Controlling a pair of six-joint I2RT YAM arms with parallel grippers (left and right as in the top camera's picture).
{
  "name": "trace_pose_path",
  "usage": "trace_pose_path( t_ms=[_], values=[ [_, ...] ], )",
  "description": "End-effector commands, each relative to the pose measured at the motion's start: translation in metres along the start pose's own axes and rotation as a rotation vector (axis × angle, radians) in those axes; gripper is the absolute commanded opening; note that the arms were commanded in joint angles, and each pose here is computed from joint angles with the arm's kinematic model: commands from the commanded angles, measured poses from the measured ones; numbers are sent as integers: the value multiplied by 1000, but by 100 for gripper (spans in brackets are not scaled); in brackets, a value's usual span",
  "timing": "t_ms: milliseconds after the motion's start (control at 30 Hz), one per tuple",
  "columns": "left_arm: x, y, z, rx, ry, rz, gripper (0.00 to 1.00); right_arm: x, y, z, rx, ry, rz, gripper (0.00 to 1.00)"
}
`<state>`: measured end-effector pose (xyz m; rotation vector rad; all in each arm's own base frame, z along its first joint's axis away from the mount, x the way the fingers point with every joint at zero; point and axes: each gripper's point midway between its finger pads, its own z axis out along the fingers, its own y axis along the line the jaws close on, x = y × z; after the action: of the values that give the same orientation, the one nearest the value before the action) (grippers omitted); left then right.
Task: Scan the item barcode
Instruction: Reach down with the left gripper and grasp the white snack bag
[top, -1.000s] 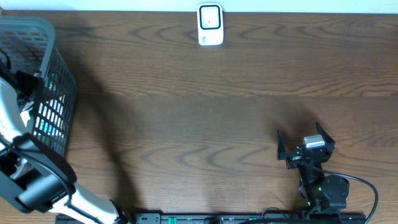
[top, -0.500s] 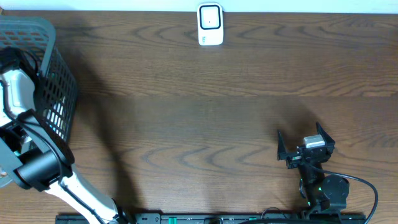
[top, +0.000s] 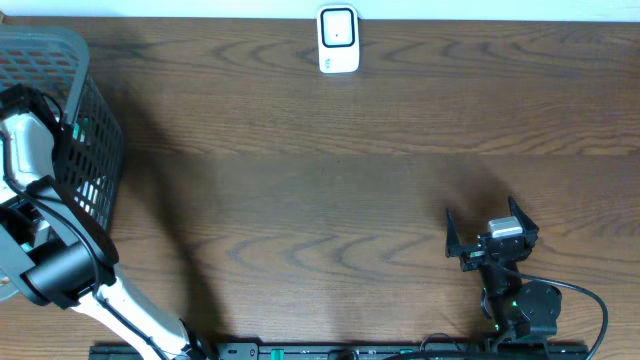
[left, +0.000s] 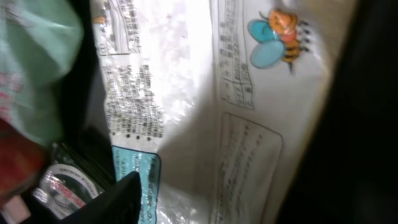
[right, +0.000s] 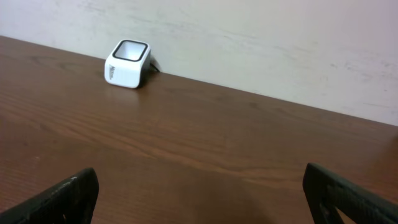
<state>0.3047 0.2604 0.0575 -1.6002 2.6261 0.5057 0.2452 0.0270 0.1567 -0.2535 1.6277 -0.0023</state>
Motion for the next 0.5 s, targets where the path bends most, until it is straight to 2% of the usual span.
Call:
trace_pose_path(
  t_ms=[0,267,367,467],
  values=[
    [5,27,11,-123,-3,-3,60,0,2,0,-8,-2,-3,99],
    [6,44,31,-107,39,-53,59,0,2,0,-8,-2,-3,99],
    [6,36,34,-31,61,-49,50,0,2,0,-8,-2,-3,99],
    [4,29,35,23,68,-11,29,0,2,0,-8,-2,-3,99]
  ],
)
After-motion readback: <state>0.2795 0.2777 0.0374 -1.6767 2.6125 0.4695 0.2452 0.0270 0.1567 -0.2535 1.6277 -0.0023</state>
